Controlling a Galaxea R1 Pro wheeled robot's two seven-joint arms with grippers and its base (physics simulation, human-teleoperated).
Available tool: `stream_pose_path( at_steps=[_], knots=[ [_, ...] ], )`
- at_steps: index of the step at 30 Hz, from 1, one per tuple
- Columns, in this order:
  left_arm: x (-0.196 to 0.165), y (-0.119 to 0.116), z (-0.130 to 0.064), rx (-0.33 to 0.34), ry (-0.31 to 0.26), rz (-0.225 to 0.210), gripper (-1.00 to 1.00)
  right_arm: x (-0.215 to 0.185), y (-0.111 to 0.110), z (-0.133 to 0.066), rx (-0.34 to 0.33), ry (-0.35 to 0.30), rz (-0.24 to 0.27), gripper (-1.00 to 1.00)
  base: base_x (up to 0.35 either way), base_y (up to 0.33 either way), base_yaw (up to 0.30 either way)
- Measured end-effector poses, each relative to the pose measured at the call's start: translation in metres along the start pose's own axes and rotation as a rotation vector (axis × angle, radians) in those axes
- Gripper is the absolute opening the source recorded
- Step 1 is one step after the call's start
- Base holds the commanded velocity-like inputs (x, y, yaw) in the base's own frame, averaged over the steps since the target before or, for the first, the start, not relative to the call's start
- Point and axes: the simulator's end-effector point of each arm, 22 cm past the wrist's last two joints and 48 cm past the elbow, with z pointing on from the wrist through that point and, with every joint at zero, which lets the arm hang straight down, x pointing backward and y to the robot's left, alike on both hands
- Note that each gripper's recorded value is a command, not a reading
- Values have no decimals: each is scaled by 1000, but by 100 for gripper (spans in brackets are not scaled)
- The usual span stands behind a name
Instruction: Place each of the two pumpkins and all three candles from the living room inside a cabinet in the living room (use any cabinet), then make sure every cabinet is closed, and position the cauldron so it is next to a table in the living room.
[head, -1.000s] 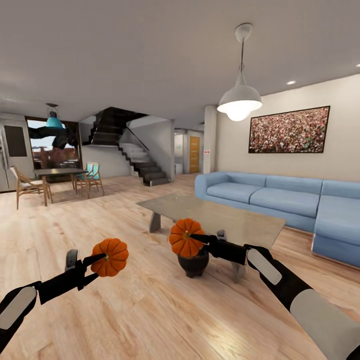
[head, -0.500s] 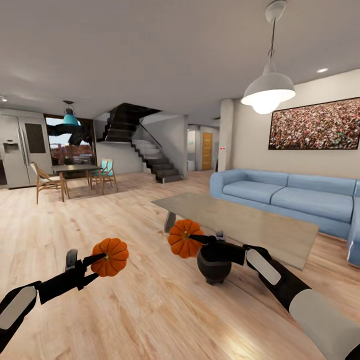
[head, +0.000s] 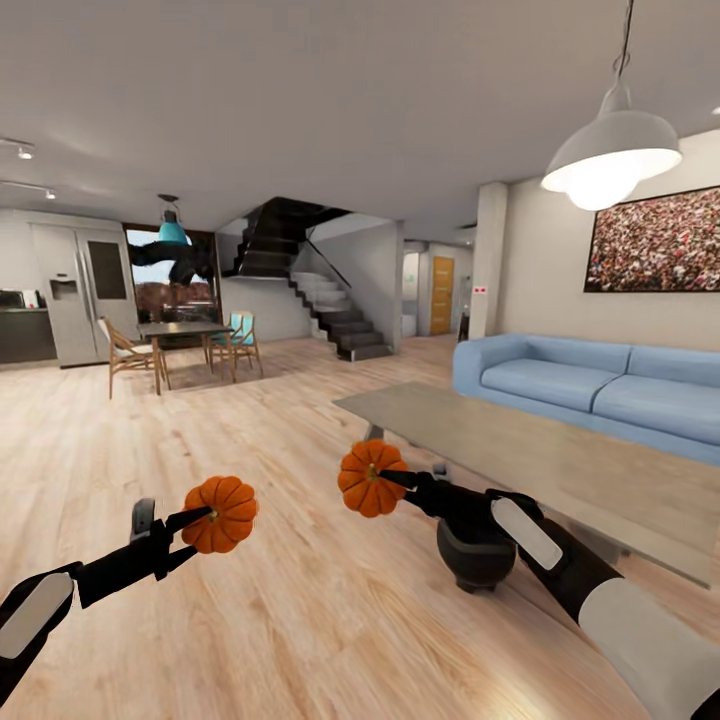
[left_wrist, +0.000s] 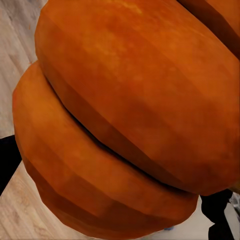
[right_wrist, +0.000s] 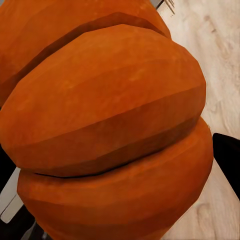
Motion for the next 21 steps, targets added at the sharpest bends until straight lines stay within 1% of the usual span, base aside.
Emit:
stream_pose_path(
  at_steps=[11, 18, 21],
  knots=[
    [2, 8, 2, -12, 5, -11, -100, 3, -8, 2, 6, 5, 12, -100, 304, 165, 150],
    [2, 9, 2, -12, 5, -13, -100, 3, -9, 3, 7, 3, 14, -100, 304, 165, 27],
    [2, 9, 2, -12, 5, -12, -100, 3, -9, 3, 8, 4, 15, -100, 304, 165, 170]
  ],
)
